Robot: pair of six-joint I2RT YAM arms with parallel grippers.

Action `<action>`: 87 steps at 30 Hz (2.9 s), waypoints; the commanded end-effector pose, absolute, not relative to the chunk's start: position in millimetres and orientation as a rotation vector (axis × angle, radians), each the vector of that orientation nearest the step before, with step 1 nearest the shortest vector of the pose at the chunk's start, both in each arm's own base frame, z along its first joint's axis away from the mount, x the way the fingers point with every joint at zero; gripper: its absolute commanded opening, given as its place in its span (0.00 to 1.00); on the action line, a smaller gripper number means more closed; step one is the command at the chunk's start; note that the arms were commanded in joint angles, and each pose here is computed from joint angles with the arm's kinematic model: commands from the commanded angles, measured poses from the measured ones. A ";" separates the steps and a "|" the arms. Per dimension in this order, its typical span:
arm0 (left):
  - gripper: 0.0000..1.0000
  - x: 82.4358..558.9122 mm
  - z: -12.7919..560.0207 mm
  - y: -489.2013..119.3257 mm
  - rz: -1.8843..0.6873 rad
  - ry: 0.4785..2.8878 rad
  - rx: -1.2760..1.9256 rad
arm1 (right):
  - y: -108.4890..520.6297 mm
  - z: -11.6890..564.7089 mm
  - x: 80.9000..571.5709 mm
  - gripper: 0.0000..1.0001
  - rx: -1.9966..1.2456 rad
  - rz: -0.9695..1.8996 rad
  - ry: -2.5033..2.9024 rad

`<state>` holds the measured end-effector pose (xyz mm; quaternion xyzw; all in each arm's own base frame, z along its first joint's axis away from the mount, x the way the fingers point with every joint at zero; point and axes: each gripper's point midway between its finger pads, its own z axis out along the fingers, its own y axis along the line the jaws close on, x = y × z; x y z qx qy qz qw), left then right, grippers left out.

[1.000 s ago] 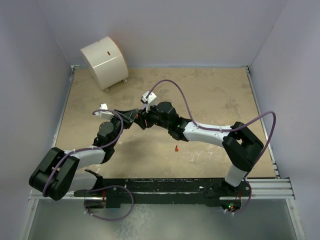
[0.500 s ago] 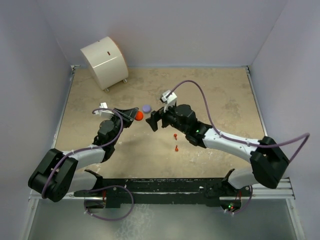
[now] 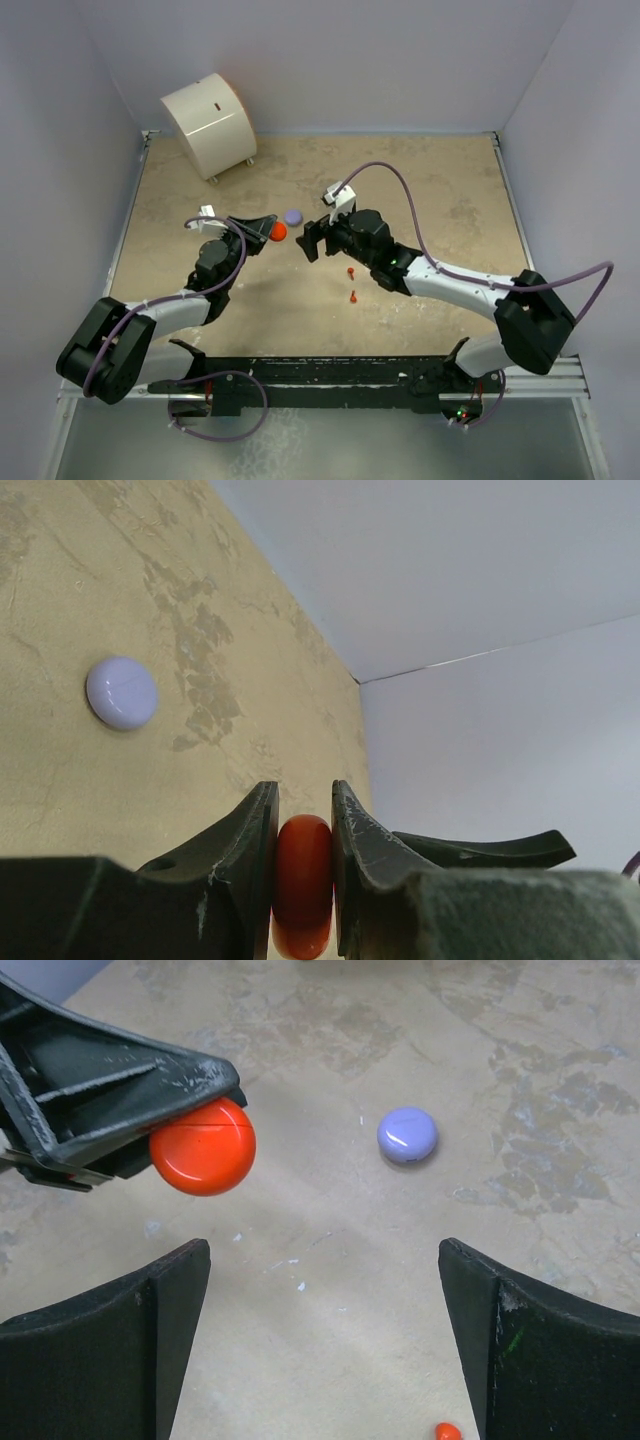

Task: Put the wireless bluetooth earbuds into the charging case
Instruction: Open the charging case.

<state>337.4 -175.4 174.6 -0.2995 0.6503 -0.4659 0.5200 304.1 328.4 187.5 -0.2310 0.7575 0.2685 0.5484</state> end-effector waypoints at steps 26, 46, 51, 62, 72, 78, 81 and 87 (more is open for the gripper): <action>0.00 346.8 218.0 -180.5 -1.234 1.405 -0.742 | 395.8 231.0 297.5 0.87 -0.581 0.948 1.684; 0.00 354.4 229.9 -185.7 -1.403 1.210 -0.821 | 342.6 242.9 275.3 0.69 -0.353 1.663 1.540; 0.00 353.7 229.9 -198.3 -1.465 1.182 -0.803 | 343.0 235.3 283.4 0.66 -0.301 1.705 1.580; 0.00 346.5 247.9 -210.9 -1.480 1.186 -0.749 | 338.2 217.5 300.4 0.65 -0.238 1.723 1.630; 0.00 336.2 248.1 -226.9 -1.498 1.212 -0.731 | 342.8 221.7 304.3 0.58 -0.277 1.747 1.598; 0.00 335.3 243.4 -232.6 -1.492 1.230 -0.733 | 343.2 225.3 304.0 0.55 -0.290 1.753 1.586; 0.00 334.8 243.5 -234.5 -1.496 1.231 -0.731 | 343.7 223.8 304.9 0.49 -0.292 1.761 1.588; 0.00 334.0 242.9 -237.6 -1.503 1.233 -0.727 | 342.6 223.0 302.5 0.34 -0.296 1.794 1.574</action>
